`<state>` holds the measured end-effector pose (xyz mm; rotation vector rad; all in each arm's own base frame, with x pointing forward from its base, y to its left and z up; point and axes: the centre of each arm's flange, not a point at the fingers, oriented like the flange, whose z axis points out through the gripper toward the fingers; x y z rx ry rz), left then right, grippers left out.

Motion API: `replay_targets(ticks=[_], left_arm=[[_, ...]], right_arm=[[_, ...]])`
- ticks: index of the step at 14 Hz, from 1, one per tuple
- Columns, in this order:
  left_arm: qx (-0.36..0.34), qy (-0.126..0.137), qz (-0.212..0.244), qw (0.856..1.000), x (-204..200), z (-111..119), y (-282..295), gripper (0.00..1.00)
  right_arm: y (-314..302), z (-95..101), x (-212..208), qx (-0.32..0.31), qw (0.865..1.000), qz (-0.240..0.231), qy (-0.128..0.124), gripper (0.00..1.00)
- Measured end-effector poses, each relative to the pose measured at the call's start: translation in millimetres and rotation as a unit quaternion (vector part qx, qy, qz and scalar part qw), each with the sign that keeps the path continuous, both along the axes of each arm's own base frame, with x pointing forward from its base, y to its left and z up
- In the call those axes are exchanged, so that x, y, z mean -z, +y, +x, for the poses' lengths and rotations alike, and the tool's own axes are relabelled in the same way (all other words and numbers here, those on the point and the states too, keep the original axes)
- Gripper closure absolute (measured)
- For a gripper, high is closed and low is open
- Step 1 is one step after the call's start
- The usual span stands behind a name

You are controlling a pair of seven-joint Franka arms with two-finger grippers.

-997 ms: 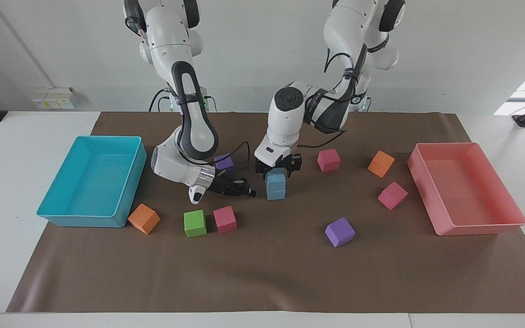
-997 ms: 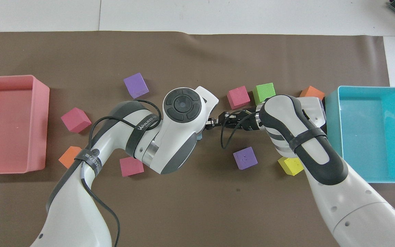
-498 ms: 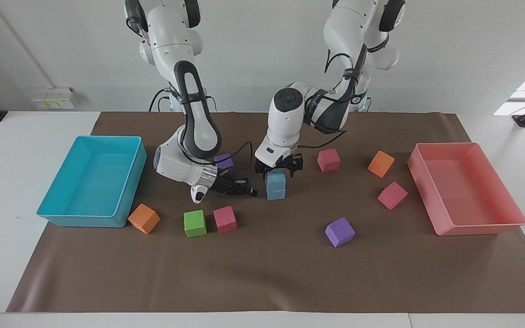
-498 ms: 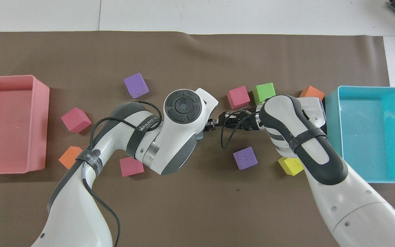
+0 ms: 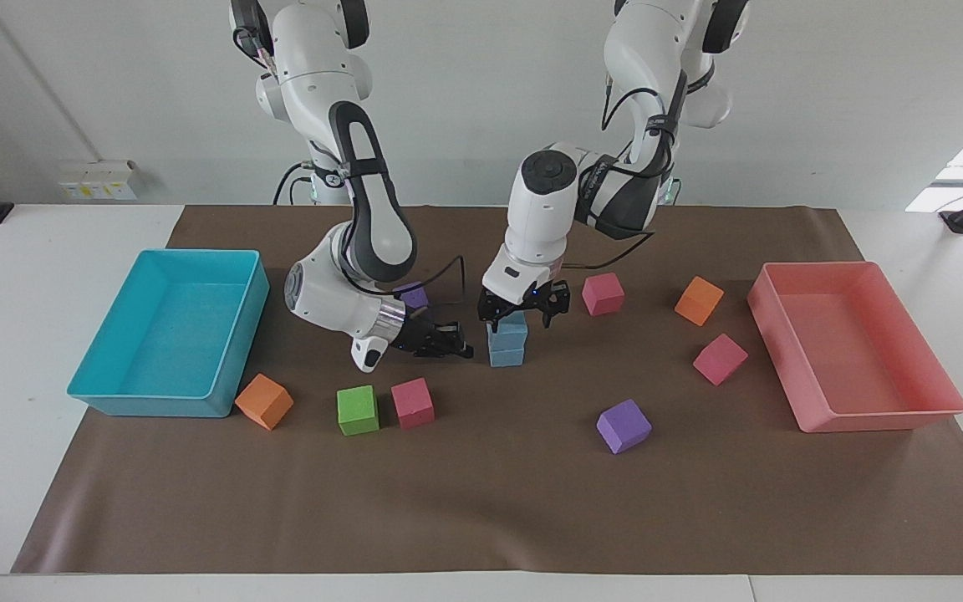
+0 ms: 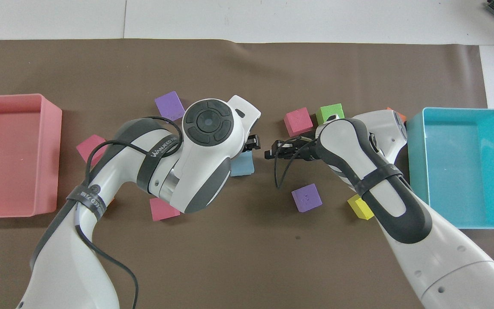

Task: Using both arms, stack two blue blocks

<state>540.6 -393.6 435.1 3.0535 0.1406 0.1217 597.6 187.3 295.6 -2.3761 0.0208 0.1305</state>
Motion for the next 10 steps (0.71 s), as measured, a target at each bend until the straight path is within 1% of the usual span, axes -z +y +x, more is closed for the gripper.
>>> replay_targets(ticks=[1, 2, 4, 5, 6, 7, 8, 9, 10], left_arm=[[-0.004, -0.009, -0.007, 1.0, -18, 1, 6, 0.0], [-0.005, -0.016, -0.011, 1.0, -35, 1, 15, 0.0], [0.007, -0.021, -0.01, 1.0, -70, 0, 40, 0.0], [0.014, -0.019, -0.007, 1.0, -88, -2, 55, 0.0], [0.017, -0.017, -0.004, 1.0, -105, -5, 71, 0.0], [0.021, -0.017, -0.003, 1.0, -121, -8, 86, 0.0], [0.027, -0.019, -0.002, 0.999, -133, -9, 98, 0.0], [0.035, -0.023, -0.001, 0.999, -142, -7, 113, 0.0], [0.044, -0.023, 0.002, 0.999, -145, -2, 128, 0.0]], right_arm=[[-22, 3.2, -21, -0.011, 1.0, -0.014, -0.004, 0.99], [-40, 4.3, -46, -0.021, 0.999, -0.028, -0.015, 0.93], [-64, 1.3, -101, -0.035, 0.996, -0.073, -0.048, 0.72], [-68, -1.4, -124, -0.042, 0.992, -0.097, -0.065, 0.62], [-69, -3.8, -141, -0.05, 0.988, -0.122, -0.08, 0.49], [-70, -5.3, -152, -0.057, 0.983, -0.152, -0.086, 0.39], [-71, -5.6, -158, -0.057, 0.978, -0.181, -0.088, 0.27], [-73, -4.5, -165, -0.049, 0.972, -0.21, -0.088, 0.17], [-75, -3.0, -172, -0.04, 0.966, -0.238, -0.088, 0.05]])
